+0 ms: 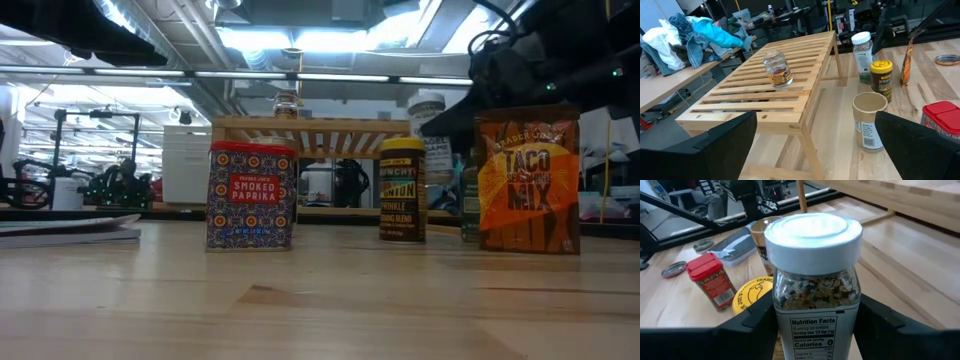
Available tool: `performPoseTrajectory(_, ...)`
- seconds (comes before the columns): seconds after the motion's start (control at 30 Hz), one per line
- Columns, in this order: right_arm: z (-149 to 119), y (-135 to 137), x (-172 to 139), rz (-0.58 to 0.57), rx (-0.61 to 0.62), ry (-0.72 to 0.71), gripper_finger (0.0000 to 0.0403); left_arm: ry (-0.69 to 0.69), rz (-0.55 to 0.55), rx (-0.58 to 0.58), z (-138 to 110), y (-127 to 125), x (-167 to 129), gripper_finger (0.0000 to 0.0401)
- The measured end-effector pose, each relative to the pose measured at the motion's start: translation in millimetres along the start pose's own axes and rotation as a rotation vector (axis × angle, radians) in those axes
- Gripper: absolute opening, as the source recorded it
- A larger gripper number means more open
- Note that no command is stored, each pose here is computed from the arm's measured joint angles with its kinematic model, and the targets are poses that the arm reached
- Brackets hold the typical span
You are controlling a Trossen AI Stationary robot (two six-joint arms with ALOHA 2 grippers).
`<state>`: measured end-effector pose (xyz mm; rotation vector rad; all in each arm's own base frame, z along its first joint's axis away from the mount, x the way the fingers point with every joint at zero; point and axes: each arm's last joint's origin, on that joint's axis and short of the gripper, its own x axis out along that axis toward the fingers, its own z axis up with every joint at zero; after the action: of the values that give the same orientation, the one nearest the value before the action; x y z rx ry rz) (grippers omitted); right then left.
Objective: Shelf spices
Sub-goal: Remove the white seasoning bottle from the shelf
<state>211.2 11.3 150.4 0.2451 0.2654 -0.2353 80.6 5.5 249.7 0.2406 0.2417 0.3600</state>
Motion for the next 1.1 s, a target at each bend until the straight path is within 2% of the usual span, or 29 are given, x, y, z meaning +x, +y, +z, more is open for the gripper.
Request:
performPoseTrajectory(0.5,-1,1,4,0.016,-0.022,-0.022,0.0209,0.0,0.0,0.0,0,0,0,0.04)
performPoseTrajectory(0.97,5,-2,-5,-0.049,-0.07,-0.039,0.0209,0.0,-0.001,0.0,0,0,0,0.04)
performPoseTrajectory(1.1,4,-3,-9,-0.065,-0.082,-0.001,0.0209,0.0,-0.001,0.0,0,0,0,0.04)
